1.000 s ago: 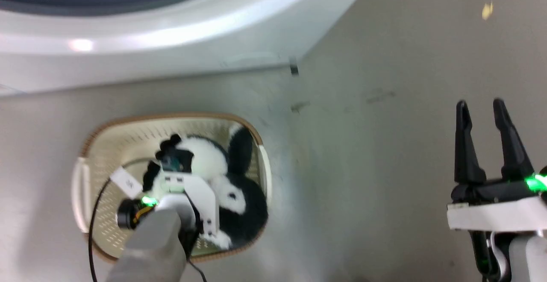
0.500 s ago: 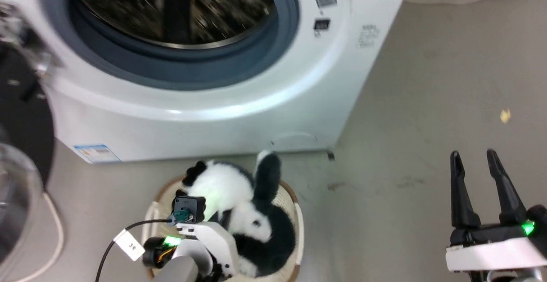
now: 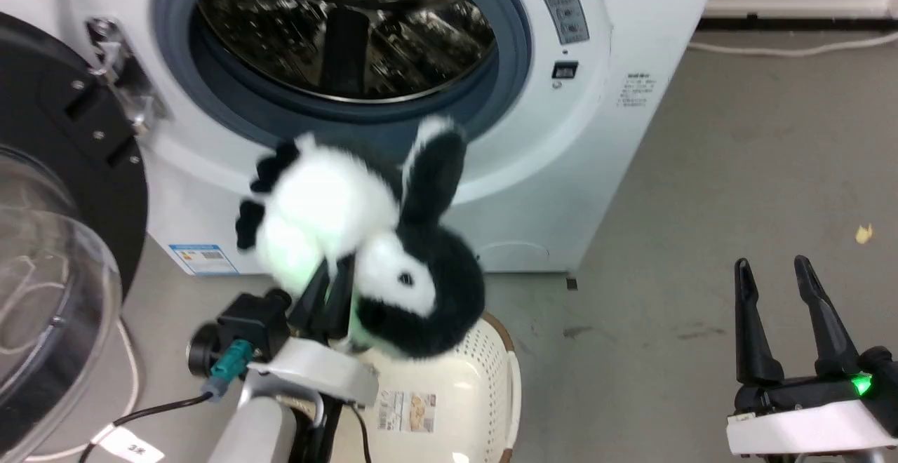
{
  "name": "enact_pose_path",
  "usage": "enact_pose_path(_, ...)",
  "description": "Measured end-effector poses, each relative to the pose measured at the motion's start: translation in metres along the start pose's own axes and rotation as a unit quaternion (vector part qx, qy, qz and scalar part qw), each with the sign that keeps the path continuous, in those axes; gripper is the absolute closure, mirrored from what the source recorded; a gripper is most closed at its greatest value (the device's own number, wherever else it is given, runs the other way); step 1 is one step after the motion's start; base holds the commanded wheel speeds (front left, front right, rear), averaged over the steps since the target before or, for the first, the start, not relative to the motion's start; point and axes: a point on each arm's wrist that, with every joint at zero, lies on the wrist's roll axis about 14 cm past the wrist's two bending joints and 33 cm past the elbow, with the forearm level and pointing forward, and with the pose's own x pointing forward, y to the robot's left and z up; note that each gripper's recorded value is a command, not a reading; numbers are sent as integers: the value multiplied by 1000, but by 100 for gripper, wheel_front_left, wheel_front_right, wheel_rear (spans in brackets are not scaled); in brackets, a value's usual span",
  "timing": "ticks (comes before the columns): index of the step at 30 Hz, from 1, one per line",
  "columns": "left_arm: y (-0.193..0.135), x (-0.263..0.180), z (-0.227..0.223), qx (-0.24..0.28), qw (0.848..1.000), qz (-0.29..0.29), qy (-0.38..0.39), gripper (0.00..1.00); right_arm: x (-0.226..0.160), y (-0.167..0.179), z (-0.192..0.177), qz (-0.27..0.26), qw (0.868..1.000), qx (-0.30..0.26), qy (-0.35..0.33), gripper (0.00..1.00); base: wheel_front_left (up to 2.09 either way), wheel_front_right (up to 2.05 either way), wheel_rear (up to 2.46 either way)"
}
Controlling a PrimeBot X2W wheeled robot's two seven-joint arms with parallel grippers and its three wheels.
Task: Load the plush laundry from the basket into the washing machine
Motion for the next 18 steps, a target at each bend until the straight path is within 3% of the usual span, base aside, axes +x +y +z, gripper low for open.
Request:
enact_pose_path(10,10,68,23,7,998,-9,-64,100,21,-14,-24,-22,999,3,26,0,0,0,0)
enact_pose_path(18,46,175,13,28,998,-9,-46,100,39,-33,-63,-50,996,4,69,0,0,0,0)
